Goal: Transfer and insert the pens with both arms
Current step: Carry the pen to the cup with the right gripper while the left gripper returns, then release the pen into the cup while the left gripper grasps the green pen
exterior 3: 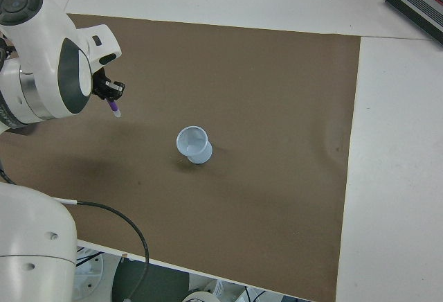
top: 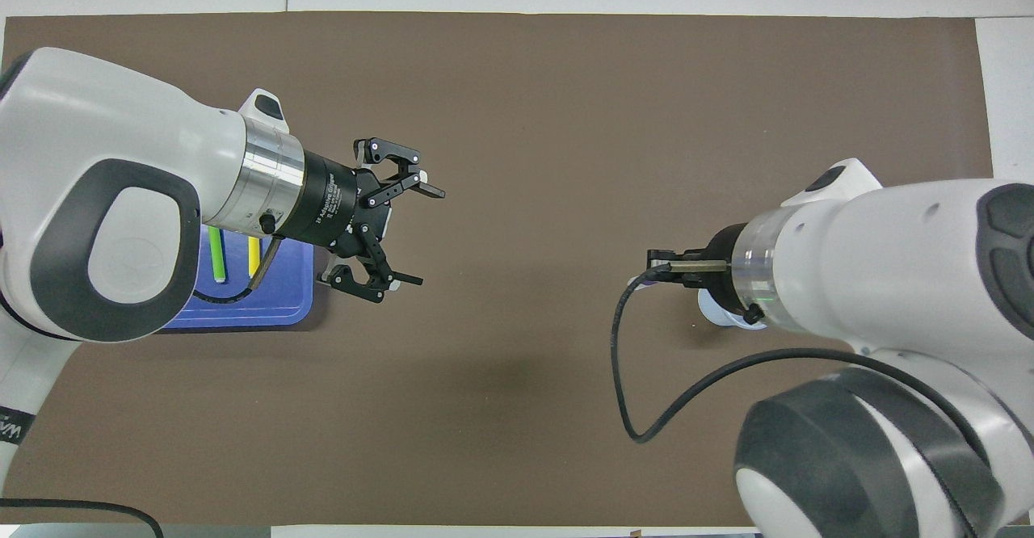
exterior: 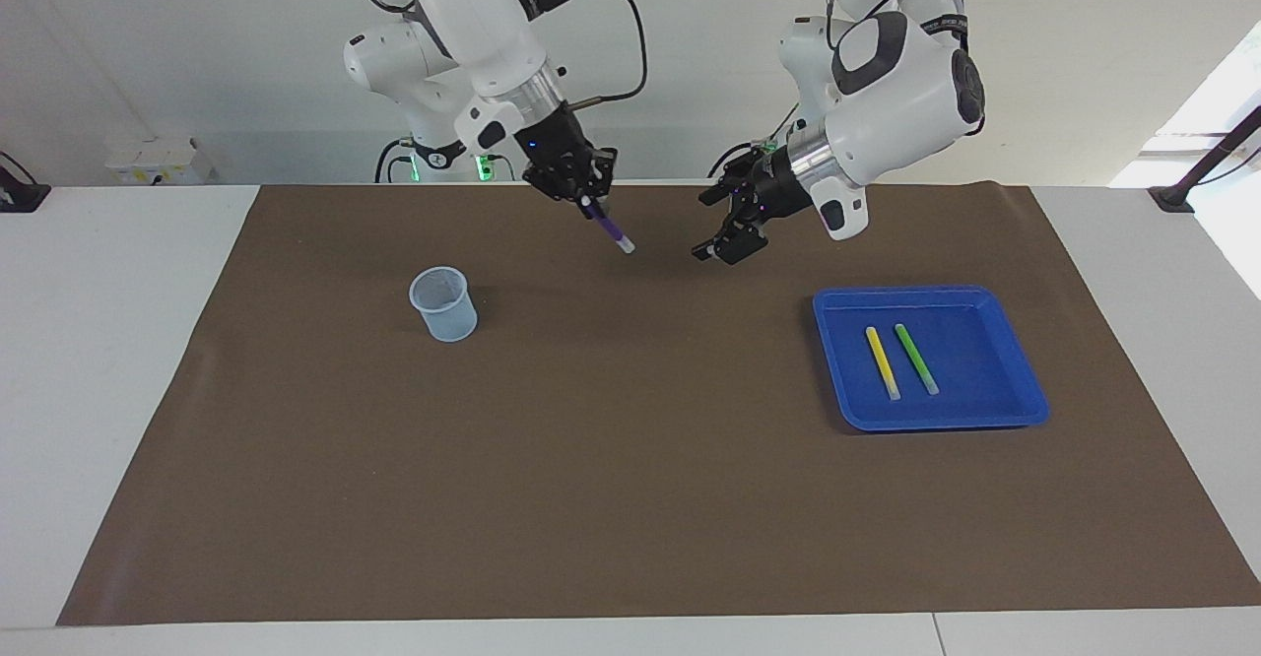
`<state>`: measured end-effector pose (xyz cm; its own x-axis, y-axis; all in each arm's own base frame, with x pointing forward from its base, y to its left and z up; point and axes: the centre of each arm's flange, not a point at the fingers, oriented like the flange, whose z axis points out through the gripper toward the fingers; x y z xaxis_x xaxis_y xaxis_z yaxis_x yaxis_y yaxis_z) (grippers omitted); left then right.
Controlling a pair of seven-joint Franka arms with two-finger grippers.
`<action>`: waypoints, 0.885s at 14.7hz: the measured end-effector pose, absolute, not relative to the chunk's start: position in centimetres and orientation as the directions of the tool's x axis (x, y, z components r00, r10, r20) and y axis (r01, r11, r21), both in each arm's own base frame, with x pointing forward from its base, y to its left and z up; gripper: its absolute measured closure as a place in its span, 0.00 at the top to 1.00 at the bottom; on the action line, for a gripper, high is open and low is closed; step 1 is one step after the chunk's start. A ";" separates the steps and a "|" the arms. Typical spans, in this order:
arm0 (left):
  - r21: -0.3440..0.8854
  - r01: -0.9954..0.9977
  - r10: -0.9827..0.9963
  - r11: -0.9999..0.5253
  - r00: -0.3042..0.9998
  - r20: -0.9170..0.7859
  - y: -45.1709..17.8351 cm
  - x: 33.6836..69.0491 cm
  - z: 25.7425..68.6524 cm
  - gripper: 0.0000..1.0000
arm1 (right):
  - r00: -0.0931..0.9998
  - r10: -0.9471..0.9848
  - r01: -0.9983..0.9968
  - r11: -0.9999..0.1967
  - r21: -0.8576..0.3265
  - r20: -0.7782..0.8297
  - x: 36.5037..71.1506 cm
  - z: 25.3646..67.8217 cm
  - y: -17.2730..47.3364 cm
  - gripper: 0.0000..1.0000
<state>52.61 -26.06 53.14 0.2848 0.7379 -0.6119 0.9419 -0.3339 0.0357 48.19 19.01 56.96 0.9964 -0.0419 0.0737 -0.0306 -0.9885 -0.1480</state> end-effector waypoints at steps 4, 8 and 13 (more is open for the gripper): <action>0.118 0.870 0.731 -0.479 0.469 -0.496 -20.9 53.8 50.9 1.00 | 0.996 0.074 0.076 -0.995 -0.057 0.046 49.5 54.2 11.8 0.19; 0.167 0.739 0.655 -0.653 0.661 -0.365 -13.7 54.9 48.8 1.00 | 0.998 0.068 0.068 -0.997 -0.032 0.004 48.5 49.9 8.0 0.19; 0.178 0.432 0.400 -0.884 0.897 -0.191 -4.4 55.7 45.2 1.00 | 0.993 0.113 0.113 -0.993 0.017 -0.020 47.5 45.7 7.5 0.19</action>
